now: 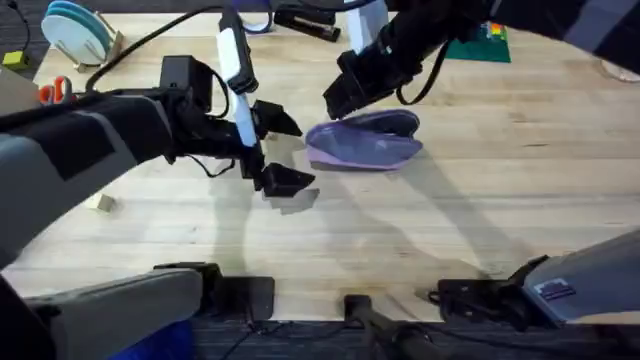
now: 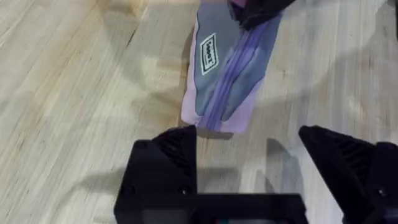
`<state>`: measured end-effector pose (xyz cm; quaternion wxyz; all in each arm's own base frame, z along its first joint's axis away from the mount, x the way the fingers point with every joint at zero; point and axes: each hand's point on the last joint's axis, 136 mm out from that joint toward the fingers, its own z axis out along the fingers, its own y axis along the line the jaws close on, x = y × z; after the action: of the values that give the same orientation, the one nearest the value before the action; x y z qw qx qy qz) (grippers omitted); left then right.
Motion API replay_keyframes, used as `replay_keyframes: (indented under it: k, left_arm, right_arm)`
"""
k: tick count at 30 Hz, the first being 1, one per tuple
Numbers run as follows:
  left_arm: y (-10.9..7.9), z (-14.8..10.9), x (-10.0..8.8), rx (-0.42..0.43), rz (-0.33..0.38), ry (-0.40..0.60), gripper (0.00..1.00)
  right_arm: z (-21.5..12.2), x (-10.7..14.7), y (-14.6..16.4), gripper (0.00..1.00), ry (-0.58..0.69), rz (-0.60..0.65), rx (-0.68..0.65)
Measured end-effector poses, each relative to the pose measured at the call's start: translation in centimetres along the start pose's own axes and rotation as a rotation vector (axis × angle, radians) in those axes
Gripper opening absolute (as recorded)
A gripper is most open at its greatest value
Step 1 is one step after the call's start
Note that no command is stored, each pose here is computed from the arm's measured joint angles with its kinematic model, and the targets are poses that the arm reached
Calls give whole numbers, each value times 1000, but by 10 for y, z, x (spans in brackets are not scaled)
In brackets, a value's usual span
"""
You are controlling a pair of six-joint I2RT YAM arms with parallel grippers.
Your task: Unzip the bag, pick up the pens from the table one at a time and place them inside, then zip the bag closed.
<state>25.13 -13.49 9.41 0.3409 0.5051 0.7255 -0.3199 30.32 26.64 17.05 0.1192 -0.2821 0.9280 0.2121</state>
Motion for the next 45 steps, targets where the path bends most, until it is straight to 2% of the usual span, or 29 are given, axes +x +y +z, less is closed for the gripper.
replay_keyframes:
  k: [13,25,41,45]
  left_arm:
    - [1,0,0,-2,4,-2,993]
    - [18,-1,-20,-53,120,-81,993]
    - [24,-2,-35,-71,198,-139,993]
    - [22,3,-36,-48,203,-148,993]
  right_arm:
    - [0,0,0,31,-2,-1,0]
    - [0,0,0,31,-2,-1,0]
    - [0,0,0,31,-2,-1,0]
    - [0,0,0,32,-2,-1,0]
